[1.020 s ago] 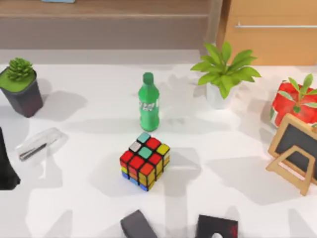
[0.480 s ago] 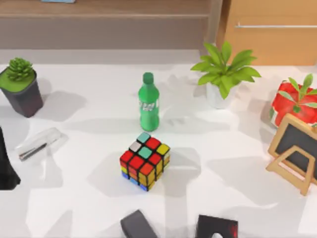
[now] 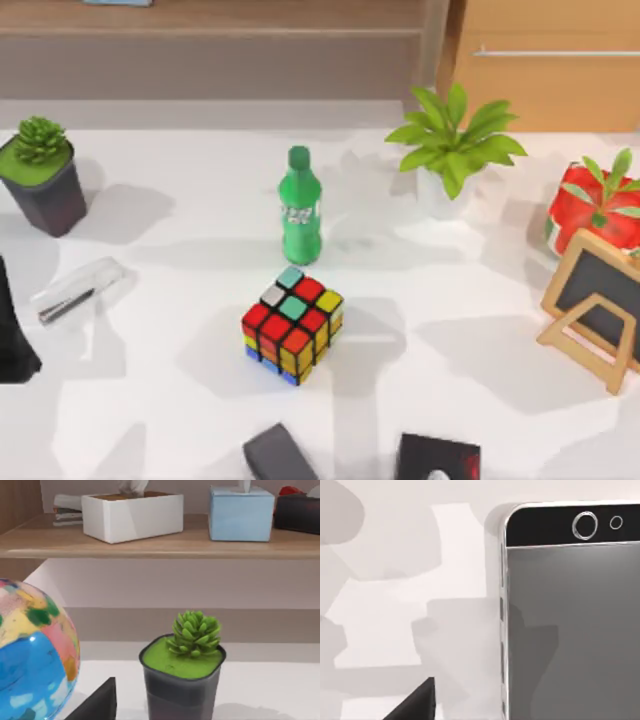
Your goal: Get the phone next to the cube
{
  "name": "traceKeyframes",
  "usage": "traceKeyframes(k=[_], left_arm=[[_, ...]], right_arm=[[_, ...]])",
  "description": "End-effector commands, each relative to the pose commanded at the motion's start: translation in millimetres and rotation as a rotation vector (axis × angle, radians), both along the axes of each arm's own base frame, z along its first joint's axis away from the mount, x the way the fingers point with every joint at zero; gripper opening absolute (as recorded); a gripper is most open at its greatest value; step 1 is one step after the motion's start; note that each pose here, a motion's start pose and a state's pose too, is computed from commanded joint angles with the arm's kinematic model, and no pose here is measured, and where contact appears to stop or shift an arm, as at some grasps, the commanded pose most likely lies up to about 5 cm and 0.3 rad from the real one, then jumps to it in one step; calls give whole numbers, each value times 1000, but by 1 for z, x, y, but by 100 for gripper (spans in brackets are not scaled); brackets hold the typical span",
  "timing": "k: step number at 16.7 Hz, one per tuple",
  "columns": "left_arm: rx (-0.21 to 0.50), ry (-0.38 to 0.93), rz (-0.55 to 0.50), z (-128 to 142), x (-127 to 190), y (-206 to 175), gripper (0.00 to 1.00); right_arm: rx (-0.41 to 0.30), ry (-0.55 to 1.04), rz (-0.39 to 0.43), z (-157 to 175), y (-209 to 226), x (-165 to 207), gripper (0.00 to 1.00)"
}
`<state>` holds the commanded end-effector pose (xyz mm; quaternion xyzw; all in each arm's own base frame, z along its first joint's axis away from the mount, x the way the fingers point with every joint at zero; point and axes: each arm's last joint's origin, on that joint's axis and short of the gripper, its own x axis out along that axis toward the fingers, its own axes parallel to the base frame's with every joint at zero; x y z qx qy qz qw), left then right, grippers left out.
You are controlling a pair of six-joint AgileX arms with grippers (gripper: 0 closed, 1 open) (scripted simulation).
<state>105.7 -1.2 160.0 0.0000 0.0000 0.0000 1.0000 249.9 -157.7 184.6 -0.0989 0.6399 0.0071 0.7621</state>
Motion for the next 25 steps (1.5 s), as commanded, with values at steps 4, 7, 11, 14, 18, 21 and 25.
traceKeyframes(k=[4, 7, 11, 14, 18, 21, 25], left_arm=[[0, 0, 0, 0, 0, 0, 100], [0, 0, 0, 0, 0, 0, 100], [0, 0, 0, 0, 0, 0, 100], [0, 0, 0, 0, 0, 0, 100], [0, 0, 0, 0, 0, 0, 100], [0, 0, 0, 0, 0, 0, 100], [0, 0, 0, 0, 0, 0, 100]], right_arm=[[91, 153, 19, -29, -35, 13, 100], [114, 184, 24, -36, -43, 14, 100], [113, 182, 27, -35, -42, 15, 100], [114, 184, 24, -46, -43, 15, 100], [114, 183, 24, -72, -43, 15, 100], [114, 184, 24, -76, -43, 14, 100], [114, 184, 24, -76, -43, 14, 77]])
